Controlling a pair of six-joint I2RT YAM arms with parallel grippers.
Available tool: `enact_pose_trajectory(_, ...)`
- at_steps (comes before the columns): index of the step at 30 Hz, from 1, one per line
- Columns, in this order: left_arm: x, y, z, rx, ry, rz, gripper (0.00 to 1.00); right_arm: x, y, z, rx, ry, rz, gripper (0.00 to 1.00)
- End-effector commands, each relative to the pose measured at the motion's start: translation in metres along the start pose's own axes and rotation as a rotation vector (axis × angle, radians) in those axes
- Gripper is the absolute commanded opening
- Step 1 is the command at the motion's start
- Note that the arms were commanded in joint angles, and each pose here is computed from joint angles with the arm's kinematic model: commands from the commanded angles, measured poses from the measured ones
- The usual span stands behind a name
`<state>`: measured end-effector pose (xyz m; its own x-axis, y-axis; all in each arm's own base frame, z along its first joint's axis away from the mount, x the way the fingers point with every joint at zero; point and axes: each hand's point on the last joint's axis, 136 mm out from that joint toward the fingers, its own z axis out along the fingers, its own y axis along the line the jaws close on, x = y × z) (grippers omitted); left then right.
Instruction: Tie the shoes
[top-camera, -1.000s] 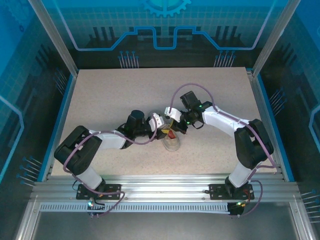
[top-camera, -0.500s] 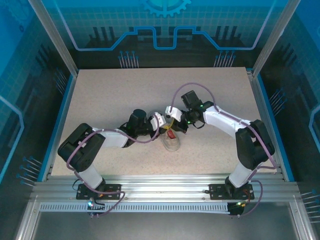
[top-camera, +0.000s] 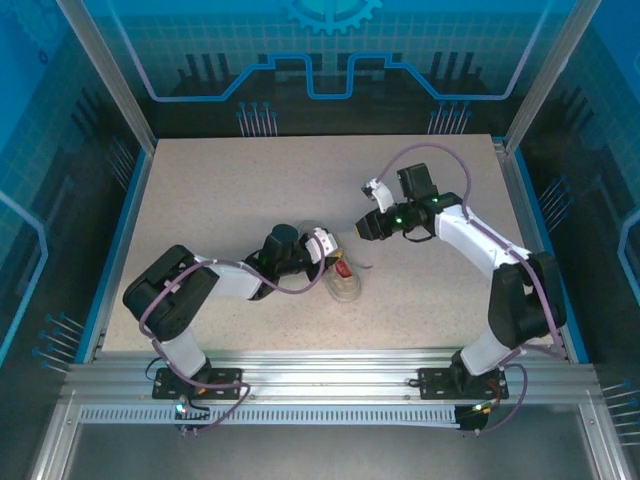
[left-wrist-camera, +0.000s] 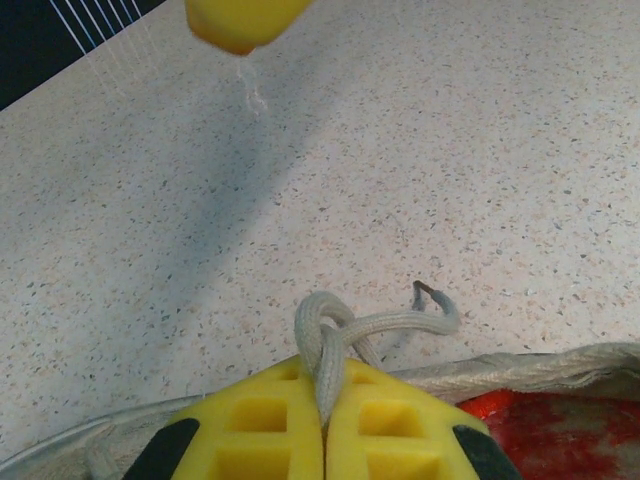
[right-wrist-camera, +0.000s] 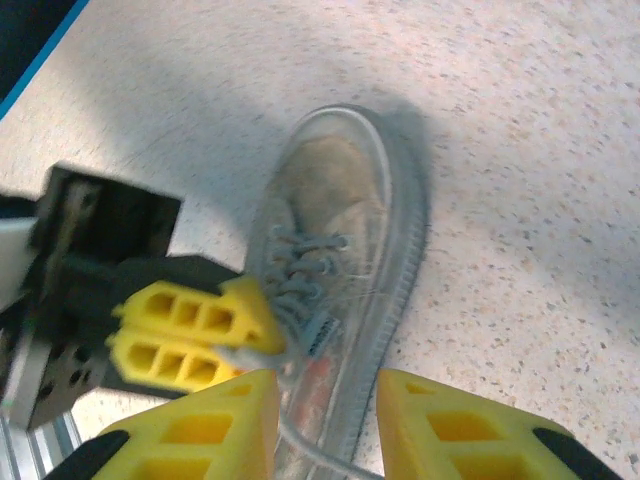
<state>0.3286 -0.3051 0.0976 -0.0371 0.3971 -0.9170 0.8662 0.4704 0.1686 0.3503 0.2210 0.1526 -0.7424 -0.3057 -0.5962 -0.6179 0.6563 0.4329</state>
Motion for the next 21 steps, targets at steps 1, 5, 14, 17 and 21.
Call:
enact_pose_trajectory(1, -0.005, 0.0, -0.001, -0.027, -0.042, 0.047, 0.0, 0.004, -0.015, 0.019, 0.013, 0.072, 0.257, 0.28)
enact_pose_trajectory(5, -0.005, -0.001, -0.002, -0.026, -0.046, 0.05, 0.0, 0.009, -0.008, 0.04, -0.054, 0.123, 0.313, 0.28)
enact_pose_trajectory(14, 0.002, -0.003, -0.007, -0.027, 0.001, 0.029, 0.0, 0.026, 0.024, 0.057, -0.283, 0.159, 0.324, 0.24)
enact_pose_trajectory(17, 0.004, 0.0, -0.007, -0.043, 0.014, 0.027, 0.0, 0.034, 0.026, 0.058, -0.298, 0.177, 0.332, 0.19)
enact_pose_trajectory(21, 0.005, 0.003, -0.007, -0.057, 0.023, 0.017, 0.0, 0.041, 0.026, 0.058, -0.303, 0.192, 0.342, 0.2)
